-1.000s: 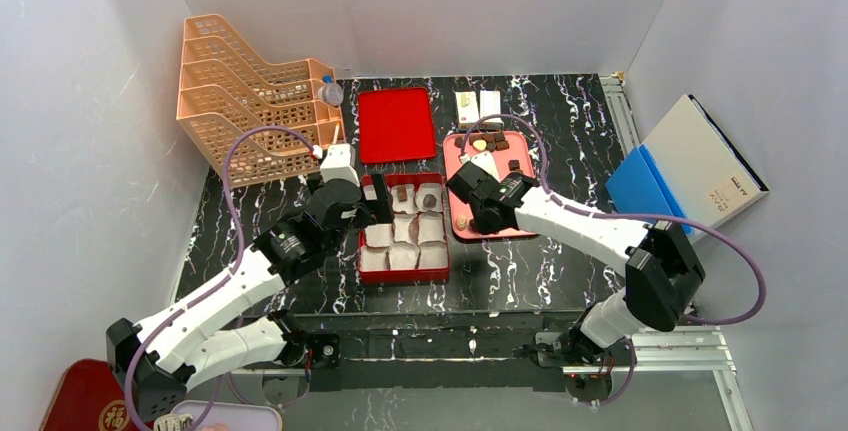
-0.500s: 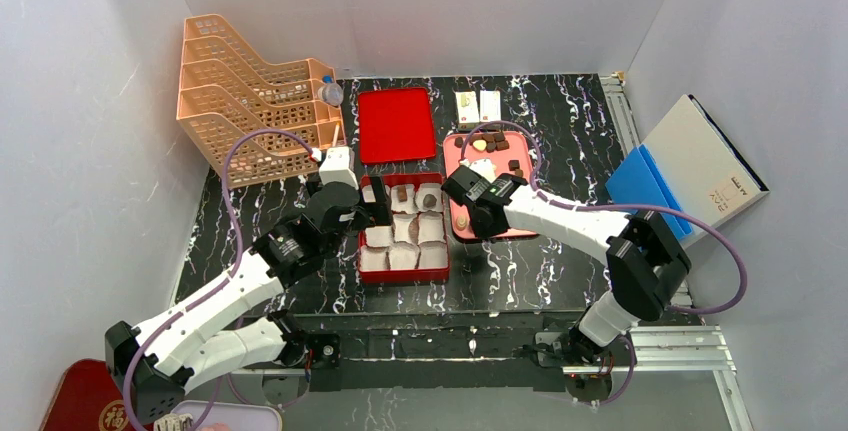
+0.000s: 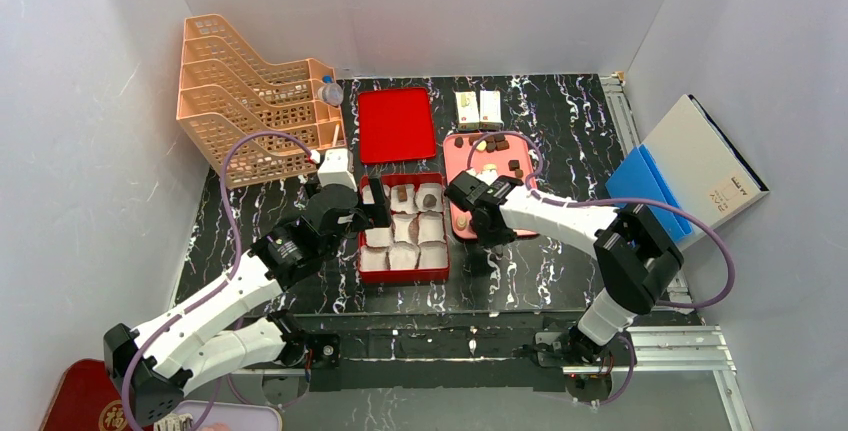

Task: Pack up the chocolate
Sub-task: Pick up the fake chocolate from the plate.

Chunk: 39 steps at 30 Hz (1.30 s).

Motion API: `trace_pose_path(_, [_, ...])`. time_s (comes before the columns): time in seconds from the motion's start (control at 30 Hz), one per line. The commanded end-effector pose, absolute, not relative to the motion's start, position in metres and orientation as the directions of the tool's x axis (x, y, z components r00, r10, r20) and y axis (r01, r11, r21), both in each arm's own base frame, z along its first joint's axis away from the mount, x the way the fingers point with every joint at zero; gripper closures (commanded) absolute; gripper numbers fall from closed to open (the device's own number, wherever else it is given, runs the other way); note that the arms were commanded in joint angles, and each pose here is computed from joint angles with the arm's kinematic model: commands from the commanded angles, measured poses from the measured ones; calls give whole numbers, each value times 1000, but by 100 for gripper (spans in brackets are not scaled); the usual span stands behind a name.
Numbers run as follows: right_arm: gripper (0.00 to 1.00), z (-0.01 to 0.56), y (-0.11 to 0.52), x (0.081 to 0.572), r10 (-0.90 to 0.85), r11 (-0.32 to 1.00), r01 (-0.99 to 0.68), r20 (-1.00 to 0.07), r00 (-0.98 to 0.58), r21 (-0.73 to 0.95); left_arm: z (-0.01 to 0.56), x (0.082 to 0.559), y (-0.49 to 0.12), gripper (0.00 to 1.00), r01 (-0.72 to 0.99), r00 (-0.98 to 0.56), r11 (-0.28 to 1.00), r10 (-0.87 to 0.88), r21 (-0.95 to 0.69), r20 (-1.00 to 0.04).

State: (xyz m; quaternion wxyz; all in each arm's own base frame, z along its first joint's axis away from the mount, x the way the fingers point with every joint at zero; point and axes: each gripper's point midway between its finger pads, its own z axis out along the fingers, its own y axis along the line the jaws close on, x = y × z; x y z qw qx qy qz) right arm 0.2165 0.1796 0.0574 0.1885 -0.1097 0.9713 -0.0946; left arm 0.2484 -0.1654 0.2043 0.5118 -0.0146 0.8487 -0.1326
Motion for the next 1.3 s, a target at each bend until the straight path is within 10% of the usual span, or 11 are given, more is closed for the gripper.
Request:
trace_pose_path(0.0, [65,52,169,210,-216,961,-148,-304,-928,-232,209,248,-160,2,97,-463,968,-163,-233,-871])
trace_pose_path(0.47, [49,44,167,216,-195,970,-141,-293,-936,-196,208,249,-161,2,95,-468,970,-154,-223,-870])
trace_pose_path(1.27, [50,41,181,260,-186,981,-158,-337,-923,-111,209,254,-161,2,93,-470,979,-117,-181,-875])
